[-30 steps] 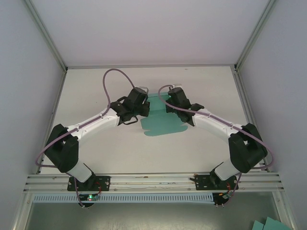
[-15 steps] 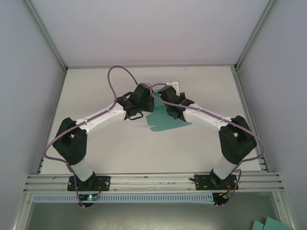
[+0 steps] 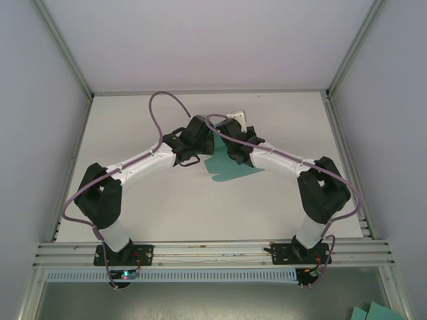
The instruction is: Assemble paper box
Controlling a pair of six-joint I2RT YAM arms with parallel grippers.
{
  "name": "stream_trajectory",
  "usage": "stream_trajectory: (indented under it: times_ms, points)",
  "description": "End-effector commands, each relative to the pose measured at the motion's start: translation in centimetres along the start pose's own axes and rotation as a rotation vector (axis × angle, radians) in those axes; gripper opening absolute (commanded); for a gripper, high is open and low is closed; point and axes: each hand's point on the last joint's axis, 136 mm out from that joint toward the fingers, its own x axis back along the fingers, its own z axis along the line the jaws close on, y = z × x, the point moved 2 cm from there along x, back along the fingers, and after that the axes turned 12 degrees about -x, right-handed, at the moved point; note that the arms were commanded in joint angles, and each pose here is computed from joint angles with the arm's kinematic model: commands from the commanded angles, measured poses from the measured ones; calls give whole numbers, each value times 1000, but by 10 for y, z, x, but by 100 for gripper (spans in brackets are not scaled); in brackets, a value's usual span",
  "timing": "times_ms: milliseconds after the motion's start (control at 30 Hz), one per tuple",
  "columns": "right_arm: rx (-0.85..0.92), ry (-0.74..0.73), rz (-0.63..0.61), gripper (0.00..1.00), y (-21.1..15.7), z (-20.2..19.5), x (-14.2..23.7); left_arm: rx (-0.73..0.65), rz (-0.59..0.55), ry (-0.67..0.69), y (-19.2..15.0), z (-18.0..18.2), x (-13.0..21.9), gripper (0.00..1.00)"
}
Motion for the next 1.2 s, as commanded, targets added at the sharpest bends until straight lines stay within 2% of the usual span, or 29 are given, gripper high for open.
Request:
stream_trajectory:
  times_ms: [0, 33, 100, 167, 233, 300, 533, 600, 733, 1000, 1167]
  points:
    - [78, -638, 111, 0, -32, -142, -6, 40, 41, 288, -4, 61, 29, 0]
    - [9, -629, 100, 0, -32, -141, -3, 53, 40, 313, -4, 64, 29, 0]
    - [-162, -559, 103, 0, -35, -133, -1, 98, 34, 438, -6, 80, 30, 0]
    - [-258, -480, 96, 0, -34, -121, 0, 150, 38, 583, -10, 100, 30, 0]
    - [-286, -465, 84, 0, -32, -116, 3, 192, 77, 673, -16, 113, 32, 0]
    - [-291, -475, 75, 0, -31, -116, 5, 209, 85, 707, -19, 119, 31, 0]
    - [-361, -443, 64, 0, -31, -124, 6, 217, 78, 893, -22, 143, 53, 0]
    - [-389, -413, 60, 0, -31, -121, 4, 234, 67, 873, -21, 141, 53, 0]
    - [-406, -350, 66, 0, -31, -112, -2, 241, 5, 636, -15, 117, 33, 0]
    - [-447, -294, 79, 0, -34, -107, -3, 238, 8, 543, -17, 104, 25, 0]
    - [-464, -365, 79, 0, -39, -118, -1, 246, -34, 455, -12, 93, 25, 0]
